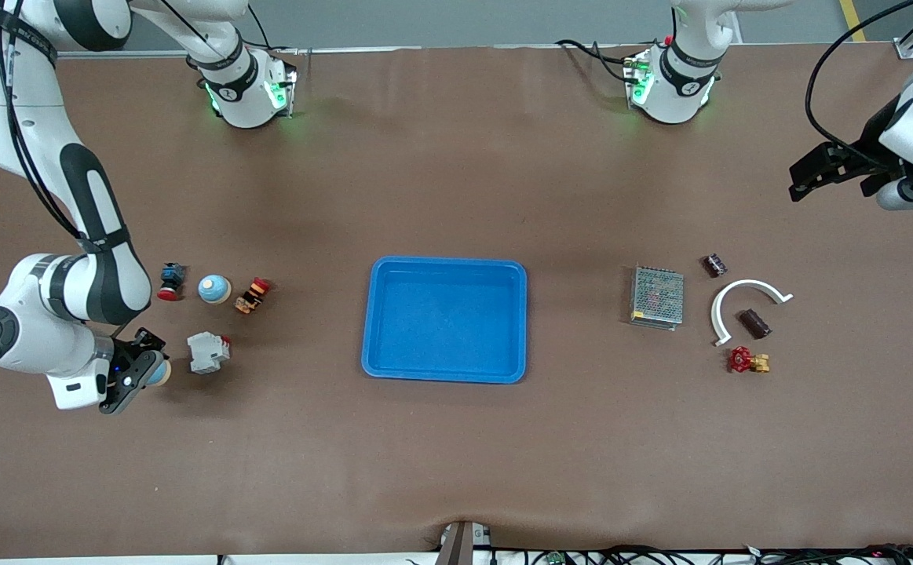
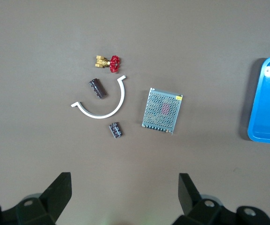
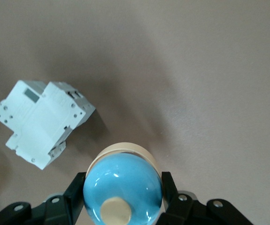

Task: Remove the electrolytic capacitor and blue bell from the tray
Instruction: 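Lower the bell beside the white breaker and open the right gripper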

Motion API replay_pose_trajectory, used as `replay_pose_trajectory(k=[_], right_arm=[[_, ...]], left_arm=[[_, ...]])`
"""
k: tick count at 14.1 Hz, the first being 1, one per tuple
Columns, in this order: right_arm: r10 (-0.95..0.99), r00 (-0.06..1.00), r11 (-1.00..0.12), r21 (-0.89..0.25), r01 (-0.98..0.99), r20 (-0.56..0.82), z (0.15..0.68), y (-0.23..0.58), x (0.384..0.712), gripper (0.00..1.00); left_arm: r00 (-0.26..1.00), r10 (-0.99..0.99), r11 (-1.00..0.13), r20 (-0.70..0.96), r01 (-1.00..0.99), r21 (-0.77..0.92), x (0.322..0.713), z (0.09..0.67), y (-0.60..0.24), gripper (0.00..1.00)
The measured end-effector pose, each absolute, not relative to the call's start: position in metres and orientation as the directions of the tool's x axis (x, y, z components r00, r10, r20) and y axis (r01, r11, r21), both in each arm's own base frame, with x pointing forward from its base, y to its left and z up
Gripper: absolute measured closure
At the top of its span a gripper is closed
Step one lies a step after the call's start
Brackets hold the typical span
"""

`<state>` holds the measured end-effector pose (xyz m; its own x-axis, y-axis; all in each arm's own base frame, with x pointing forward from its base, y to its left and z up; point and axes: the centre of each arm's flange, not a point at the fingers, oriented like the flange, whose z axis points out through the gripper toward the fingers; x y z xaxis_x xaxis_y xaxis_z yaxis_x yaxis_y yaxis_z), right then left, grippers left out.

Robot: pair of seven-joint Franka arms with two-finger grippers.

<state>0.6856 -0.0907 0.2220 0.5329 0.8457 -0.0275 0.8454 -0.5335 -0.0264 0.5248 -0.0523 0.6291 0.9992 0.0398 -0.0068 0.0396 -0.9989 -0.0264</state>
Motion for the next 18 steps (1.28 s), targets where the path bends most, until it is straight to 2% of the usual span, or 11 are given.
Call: replay_pose_trajectory(k=[8, 13, 14, 17, 18], right_arm=[[0.857, 0.515, -0.516, -0.05, 0.855, -0.033, 0.182, -0.1, 0.678, 0.31], [0.857, 0.515, -0.516, -0.052, 0.855, -0.033, 0.179, -0.1, 0.678, 0.31], [0.856, 0.516, -0.517, -0.052, 0.854, -0.033, 0.179, -0.1, 0.678, 0.26], [0.852, 0.522, -0.523, -0.05, 0.851, -0.03, 0.181, -0.104, 0.678, 0.01], [0.851, 0.524, -0.525, -0.048, 0.85, -0.029, 0.181, -0.105, 0.679, 0.01]], left_arm=[[0.999, 0.04, -0.999, 0.015, 0.041, -0.025, 0.516, 0.652, -0.051, 0.0], [0.999, 0.041, -0.999, 0.007, 0.041, -0.026, 0.518, 0.648, -0.051, 0.0], [0.999, 0.041, -0.999, 0.005, 0.041, -0.026, 0.519, 0.647, -0.051, 0.0], [0.999, 0.04, -0.999, 0.001, 0.04, -0.026, 0.52, 0.645, -0.051, 0.0], [0.999, 0.04, -0.999, -0.001, 0.04, -0.026, 0.521, 0.644, -0.052, 0.0]])
